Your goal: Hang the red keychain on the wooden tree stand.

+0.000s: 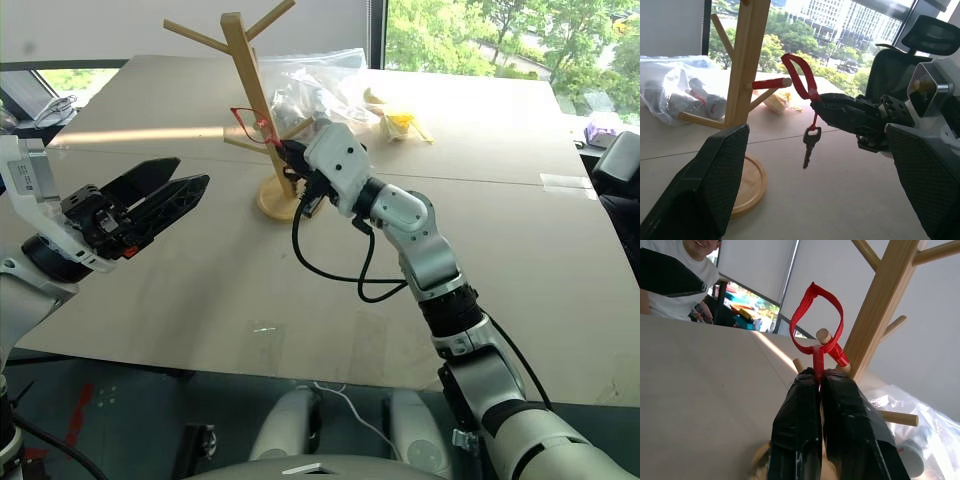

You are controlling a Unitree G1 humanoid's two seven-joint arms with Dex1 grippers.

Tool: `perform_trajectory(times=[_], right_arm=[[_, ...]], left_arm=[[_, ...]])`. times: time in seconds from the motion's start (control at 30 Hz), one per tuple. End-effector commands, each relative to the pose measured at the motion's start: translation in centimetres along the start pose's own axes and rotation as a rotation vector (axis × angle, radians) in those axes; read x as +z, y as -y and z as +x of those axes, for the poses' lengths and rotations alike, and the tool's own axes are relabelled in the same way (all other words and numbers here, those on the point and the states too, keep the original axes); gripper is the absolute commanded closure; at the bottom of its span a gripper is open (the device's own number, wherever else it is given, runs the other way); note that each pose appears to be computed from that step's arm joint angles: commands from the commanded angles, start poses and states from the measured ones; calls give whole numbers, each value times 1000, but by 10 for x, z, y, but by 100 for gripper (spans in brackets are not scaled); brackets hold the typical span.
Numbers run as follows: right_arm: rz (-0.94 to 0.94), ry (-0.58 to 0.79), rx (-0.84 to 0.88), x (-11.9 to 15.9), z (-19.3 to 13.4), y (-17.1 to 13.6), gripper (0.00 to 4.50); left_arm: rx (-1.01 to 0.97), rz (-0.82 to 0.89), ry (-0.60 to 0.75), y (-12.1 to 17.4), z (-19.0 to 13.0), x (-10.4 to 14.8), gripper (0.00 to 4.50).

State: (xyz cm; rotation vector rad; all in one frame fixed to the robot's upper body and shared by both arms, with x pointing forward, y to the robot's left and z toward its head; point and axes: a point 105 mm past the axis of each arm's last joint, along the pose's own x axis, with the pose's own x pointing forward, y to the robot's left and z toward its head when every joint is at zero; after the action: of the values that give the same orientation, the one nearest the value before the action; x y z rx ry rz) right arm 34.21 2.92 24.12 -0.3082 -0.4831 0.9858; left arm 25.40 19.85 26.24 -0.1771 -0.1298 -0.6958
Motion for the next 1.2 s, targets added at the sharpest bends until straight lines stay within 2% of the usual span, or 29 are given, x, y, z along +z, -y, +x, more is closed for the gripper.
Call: perform_trajectory(times=[0.03, 0.53, 0.73, 0.77, 0.8, 0.87, 1.03, 1.07, 1.2], right_arm=[[-36, 23, -5, 12, 5, 2, 447], [-15, -41, -37, 0, 9, 6, 447], [61, -84, -53, -7, 6, 11, 447], [65, -92, -40, -7, 2, 12, 380], [65, -101, -24, -8, -4, 12, 358], [63, -124, 21, -9, -17, 13, 253], [45, -194, 133, -4, -59, 28, 21], [55, -203, 151, 0, -67, 34, 5], [164, -236, 249, 21, -90, 45, 5]], left_arm=[[-16, 43, 27, 5, -1, 10, 0], [-25, 45, 22, 7, 5, 7, 0], [-15, 49, 33, 3, 5, 11, 0], [-14, 50, 31, 2, 5, 11, 0], [-14, 54, 25, 1, 5, 10, 0], [-1, 65, 1, -3, 5, 10, 0], [42, 105, -79, -21, 1, 12, 0], [44, 125, -105, -25, -1, 13, 0], [26, 189, -200, -39, -9, 16, 0]])
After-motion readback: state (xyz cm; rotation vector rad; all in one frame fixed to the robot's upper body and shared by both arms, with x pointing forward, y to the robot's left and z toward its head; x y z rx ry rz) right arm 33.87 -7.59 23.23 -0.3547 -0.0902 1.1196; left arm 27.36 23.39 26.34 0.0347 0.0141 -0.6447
